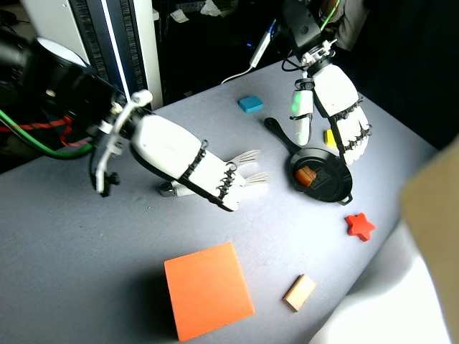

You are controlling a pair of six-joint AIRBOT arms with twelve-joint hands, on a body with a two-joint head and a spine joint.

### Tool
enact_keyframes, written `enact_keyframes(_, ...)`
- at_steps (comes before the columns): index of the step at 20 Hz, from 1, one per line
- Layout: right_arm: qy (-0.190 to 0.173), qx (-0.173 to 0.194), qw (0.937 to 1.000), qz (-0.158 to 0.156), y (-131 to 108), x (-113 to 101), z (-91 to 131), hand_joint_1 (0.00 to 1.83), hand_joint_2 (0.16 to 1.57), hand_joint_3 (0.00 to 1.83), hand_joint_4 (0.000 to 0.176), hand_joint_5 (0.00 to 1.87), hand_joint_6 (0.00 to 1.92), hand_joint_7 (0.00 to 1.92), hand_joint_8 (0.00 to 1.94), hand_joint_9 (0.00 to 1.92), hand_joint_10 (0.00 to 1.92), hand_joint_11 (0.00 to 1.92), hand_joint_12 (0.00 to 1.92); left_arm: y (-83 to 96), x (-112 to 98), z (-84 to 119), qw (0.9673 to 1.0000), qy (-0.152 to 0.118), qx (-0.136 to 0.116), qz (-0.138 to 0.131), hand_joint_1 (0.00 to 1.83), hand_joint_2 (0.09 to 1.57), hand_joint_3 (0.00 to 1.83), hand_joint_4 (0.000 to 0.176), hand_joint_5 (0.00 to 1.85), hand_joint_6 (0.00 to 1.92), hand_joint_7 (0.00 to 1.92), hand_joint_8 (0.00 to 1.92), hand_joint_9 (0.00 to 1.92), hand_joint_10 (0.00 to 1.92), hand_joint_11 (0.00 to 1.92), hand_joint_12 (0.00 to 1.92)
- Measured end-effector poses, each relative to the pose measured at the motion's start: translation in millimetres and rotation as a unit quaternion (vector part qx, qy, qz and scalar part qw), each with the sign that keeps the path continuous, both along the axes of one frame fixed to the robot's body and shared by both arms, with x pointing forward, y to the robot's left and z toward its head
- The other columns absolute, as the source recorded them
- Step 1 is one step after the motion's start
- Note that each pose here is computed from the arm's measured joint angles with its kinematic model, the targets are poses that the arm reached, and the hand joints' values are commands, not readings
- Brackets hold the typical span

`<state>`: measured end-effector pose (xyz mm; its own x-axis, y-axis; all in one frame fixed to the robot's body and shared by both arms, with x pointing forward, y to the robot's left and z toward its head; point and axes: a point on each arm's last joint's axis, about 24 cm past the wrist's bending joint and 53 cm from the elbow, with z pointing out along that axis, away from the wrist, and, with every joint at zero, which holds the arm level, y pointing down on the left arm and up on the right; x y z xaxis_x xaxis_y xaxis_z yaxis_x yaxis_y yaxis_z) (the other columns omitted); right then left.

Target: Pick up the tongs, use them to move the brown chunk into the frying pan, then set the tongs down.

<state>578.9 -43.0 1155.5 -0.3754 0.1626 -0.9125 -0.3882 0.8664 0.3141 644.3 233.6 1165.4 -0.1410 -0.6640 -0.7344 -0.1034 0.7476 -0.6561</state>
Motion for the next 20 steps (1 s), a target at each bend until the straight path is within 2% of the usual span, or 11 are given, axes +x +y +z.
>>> enact_keyframes(1,0.008,0.007,0.9999,-0.013,-11.2,-1.7,6.1,0.19,1.08,0.02,0.0,0.46,0.18,0.6,0.14,0.52,0.25,0.0,1.35,-0.1,1.8,4.0,1.0,-0.006,0.001,-0.001,0.1,1.29,0.0,0.023,0.26,0.03,0.34,0.03,0.31,0.05,0.0,0.71)
enact_keyframes(2,0.008,0.011,0.9997,-0.02,-17.1,-2.5,10.9,0.19,1.08,0.02,0.0,0.46,0.18,0.6,0.14,0.52,0.25,0.0,1.35,-1.0,2.1,4.8,1.0,-0.006,0.0,-0.002,0.1,1.29,0.0,0.023,0.26,0.03,0.34,0.03,0.31,0.05,0.0,0.71)
enact_keyframes(5,-0.019,-0.006,0.9994,-0.026,-29.8,-9.2,30.9,0.27,1.17,0.01,0.0,0.77,0.69,0.95,0.59,0.72,1.08,0.27,1.69,-28.4,1.4,5.1,0.9985,0.005,-0.01,-0.053,0.17,1.3,0.0,0.0,0.6,0.04,0.71,0.05,0.63,0.27,0.07,1.42)
enact_keyframes(6,-0.041,-0.036,0.9985,-0.006,-23.2,-18.6,37.0,0.29,1.18,0.0,0.0,0.85,0.76,0.98,0.75,0.75,1.19,0.35,1.74,-53.0,-8.0,3.4,0.9957,0.017,-0.022,-0.088,0.22,1.31,0.0,0.0,0.71,0.05,0.81,0.07,0.62,0.59,0.17,1.52)
enact_keyframes(8,-0.042,-0.04,0.9983,-0.002,-21.5,-20.0,36.5,0.29,1.18,0.0,0.0,0.85,0.76,0.98,0.75,0.75,1.19,0.35,1.74,-56.6,-7.1,8.0,0.9954,0.013,-0.021,-0.093,0.22,1.31,0.0,0.0,0.71,0.05,0.81,0.07,0.62,0.59,0.17,1.52)
enact_keyframes(9,-0.037,-0.033,0.9988,-0.007,-23.9,-19.3,36.2,0.25,1.24,0.01,0.0,0.97,0.99,1.11,1.02,0.87,1.37,0.49,1.89,-57.2,-4.0,18.7,0.9957,-0.002,-0.019,-0.091,0.2,1.33,0.0,0.0,0.85,0.66,0.85,0.86,0.67,1.25,0.41,1.74)
enact_keyframes(10,-0.034,-0.025,0.999,-0.013,-27.3,-17.9,37.8,0.22,1.36,0.05,0.0,1.15,1.35,1.3,1.37,1.14,1.77,0.97,1.91,-57.2,-2.2,25.5,0.9958,-0.011,-0.018,-0.089,0.2,1.38,0.01,0.0,0.9,1.36,0.95,1.46,0.83,1.73,0.69,1.89)
enact_keyframes(11,-0.037,-0.023,0.9989,-0.015,-27.9,-16.3,40.7,0.23,1.42,0.04,0.0,1.22,1.54,1.35,1.57,1.27,1.91,1.21,1.92,-57.7,-1.5,28.5,0.9958,-0.016,-0.017,-0.089,0.22,1.41,0.01,0.0,0.92,1.68,1.01,1.7,0.93,1.89,0.87,1.92)
enact_keyframes(12,-0.044,-0.019,0.9987,-0.016,-27.2,-14.8,46.8,0.32,1.46,0.02,0.173,1.25,1.72,1.33,1.77,1.33,1.92,1.34,1.92,-63.1,-1.7,28.2,0.9953,-0.015,-0.02,-0.094,0.28,1.43,0.01,0.0,0.97,1.76,1.08,1.74,1.05,1.9,1.05,1.92)
enact_keyframes(16,-0.051,-0.016,0.9986,0.001,-20.8,-16.7,53.9,0.65,1.48,0.04,0.176,1.25,1.91,1.37,1.91,1.4,1.92,1.39,1.92,-71.7,-5.0,24.7,0.9938,-0.006,-0.023,-0.109,0.38,1.48,0.02,0.0,0.96,1.88,1.06,1.9,1.09,1.92,1.16,1.92)
enact_keyframes(20,-0.053,-0.004,0.9986,0.0,-19.3,-15.8,60.0,0.62,1.46,0.05,0.176,1.23,1.92,1.35,1.94,1.37,1.92,1.39,1.92,-69.2,-4.0,24.8,0.9942,-0.008,-0.017,-0.106,0.38,1.48,0.01,0.0,0.97,1.92,1.08,1.92,1.11,1.92,1.18,1.92)
